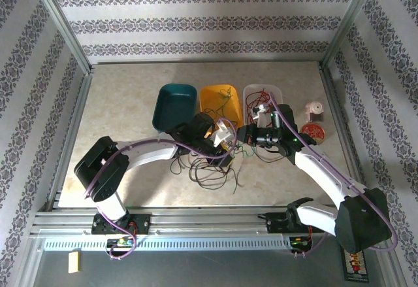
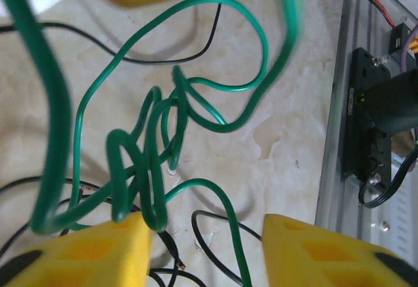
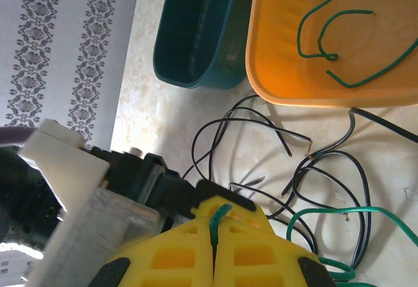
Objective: Untangle the cables
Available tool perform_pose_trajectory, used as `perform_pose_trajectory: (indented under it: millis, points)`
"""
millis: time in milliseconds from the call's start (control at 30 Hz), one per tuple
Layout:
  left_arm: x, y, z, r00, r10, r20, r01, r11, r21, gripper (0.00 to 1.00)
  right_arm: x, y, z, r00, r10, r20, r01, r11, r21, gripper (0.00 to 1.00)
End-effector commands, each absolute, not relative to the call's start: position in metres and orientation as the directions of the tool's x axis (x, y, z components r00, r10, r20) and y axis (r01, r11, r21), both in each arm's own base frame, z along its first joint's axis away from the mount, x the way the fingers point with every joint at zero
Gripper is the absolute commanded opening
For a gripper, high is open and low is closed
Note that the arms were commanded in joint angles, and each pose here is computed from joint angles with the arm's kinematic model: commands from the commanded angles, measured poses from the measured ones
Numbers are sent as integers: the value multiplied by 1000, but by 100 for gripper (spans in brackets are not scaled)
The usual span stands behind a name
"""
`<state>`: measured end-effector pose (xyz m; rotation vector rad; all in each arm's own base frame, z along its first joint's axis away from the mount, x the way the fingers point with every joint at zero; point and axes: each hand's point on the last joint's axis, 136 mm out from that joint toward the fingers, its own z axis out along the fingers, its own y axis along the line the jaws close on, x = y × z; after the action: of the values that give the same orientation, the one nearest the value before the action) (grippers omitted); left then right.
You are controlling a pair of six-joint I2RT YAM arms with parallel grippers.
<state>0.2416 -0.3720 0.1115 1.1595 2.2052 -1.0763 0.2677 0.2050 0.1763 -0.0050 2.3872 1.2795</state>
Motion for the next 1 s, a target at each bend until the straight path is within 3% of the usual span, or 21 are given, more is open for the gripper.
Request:
perform_pose_trajectory:
  millis: [0,100,233,300,733,967]
  points:
    - [230,-378,112,-545,536,-645,837,300,-458,38,280,205,194,-882,226,-413,-228,563,795,0]
    - [229,-376,108,-549,540,-638,835,309,-456,37,281,202,197,-877,237,-418,-226,564,794,0]
    - [233,-372,103,-553,538,-637,833,340,-436,6,282,200,195,-878,245,-412,-215,567,795,0]
    - [233,-370,101,-558,533,-636,830,351,-434,0,283,198,194,-875,258,-410,-205,569,796,0]
    - [241,-337,106,-603,431,-671,785,468,-405,0,296,163,195,-815,405,-415,-113,592,798,0]
    - [257,-320,147,-545,263,-796,775,520,-359,0,310,172,197,-809,371,-457,-141,631,763,0]
